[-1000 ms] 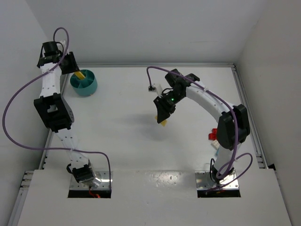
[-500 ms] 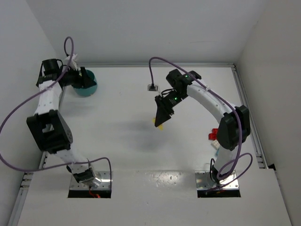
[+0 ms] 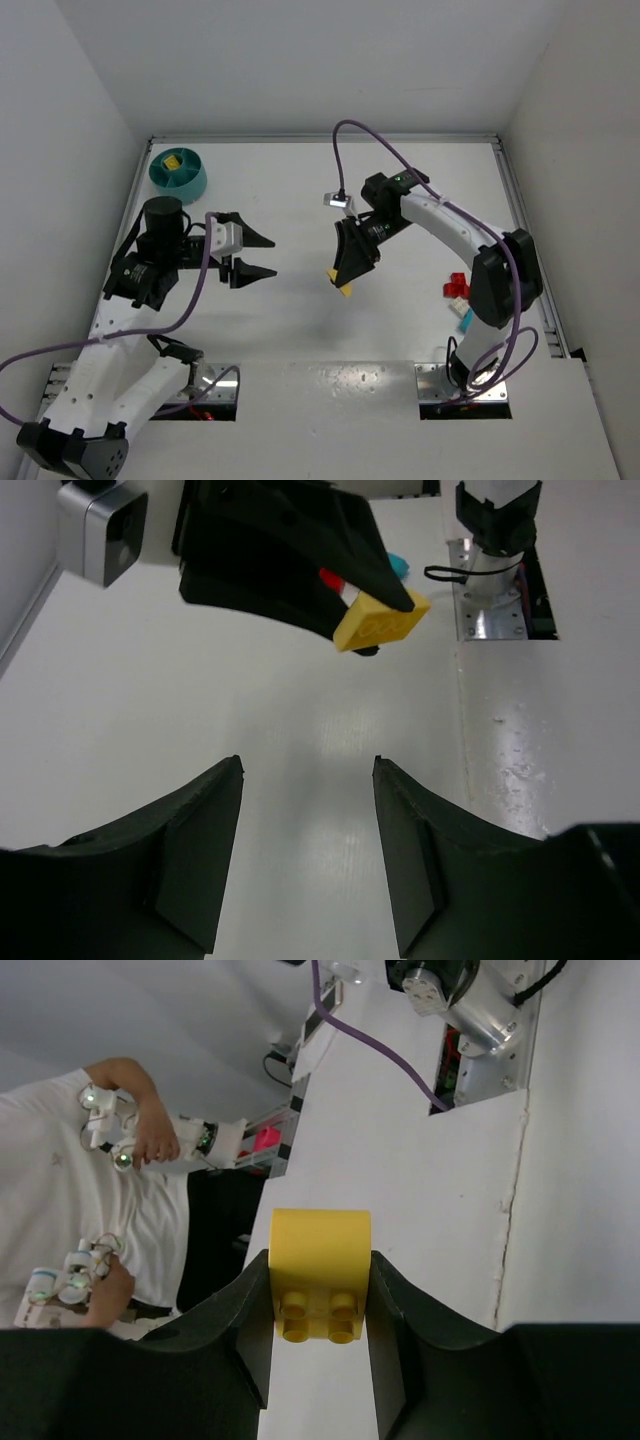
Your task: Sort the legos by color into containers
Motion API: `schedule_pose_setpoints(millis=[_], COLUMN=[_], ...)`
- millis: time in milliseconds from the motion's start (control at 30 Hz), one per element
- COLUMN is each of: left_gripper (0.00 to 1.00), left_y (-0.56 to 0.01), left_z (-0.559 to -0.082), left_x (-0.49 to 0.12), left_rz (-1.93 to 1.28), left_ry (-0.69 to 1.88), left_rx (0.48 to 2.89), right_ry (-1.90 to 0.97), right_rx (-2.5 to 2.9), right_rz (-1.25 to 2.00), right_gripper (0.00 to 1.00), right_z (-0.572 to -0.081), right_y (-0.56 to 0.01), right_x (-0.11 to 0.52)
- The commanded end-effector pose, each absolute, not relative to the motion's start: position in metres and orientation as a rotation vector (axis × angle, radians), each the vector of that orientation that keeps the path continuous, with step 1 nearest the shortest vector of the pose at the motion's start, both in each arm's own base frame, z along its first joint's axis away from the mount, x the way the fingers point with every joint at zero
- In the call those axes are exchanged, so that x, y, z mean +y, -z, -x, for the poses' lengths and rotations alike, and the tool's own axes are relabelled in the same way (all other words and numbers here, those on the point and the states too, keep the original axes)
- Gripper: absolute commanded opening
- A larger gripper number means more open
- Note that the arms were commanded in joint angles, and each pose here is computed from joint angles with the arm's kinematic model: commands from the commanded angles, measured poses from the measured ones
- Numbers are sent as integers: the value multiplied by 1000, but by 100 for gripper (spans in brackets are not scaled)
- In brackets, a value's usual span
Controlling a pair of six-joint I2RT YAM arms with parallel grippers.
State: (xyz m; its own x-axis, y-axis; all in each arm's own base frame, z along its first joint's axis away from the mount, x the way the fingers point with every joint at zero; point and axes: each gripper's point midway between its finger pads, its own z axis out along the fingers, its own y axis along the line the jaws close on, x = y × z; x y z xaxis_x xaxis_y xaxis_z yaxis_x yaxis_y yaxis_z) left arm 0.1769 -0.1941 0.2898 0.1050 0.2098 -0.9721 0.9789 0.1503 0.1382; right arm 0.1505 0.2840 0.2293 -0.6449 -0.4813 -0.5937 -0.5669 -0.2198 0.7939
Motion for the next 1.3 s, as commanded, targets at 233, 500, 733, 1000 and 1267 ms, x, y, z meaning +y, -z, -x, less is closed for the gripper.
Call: schedule_pose_setpoints(millis=[233, 500, 733, 1000, 1267], left_gripper=[52, 49, 49, 51, 51], left_y=[-317, -312, -308, -296, -275], left_z=[-127, -125, -128, -131, -127], left_x=[-238, -249, -256, -258, -256], left_rz=[-1474, -1509, -1532, -1533, -1576], left_ry=[1143, 1133, 1121, 1114, 1099], left_rx=[1103, 1105, 1107, 1149, 1180], right_ry=[-2233, -2240, -2243, -2232, -2217], right_rx=[1822, 1825, 1806, 1787, 1771], right_rz=[1307, 1388, 1419, 1459, 1487], right_gripper=[8, 6, 6, 5, 5], right_z=[-132, -128, -122, -114, -109], right_y=[-257, -258, -263, -267, -270], right_x=[316, 333, 337, 337, 336])
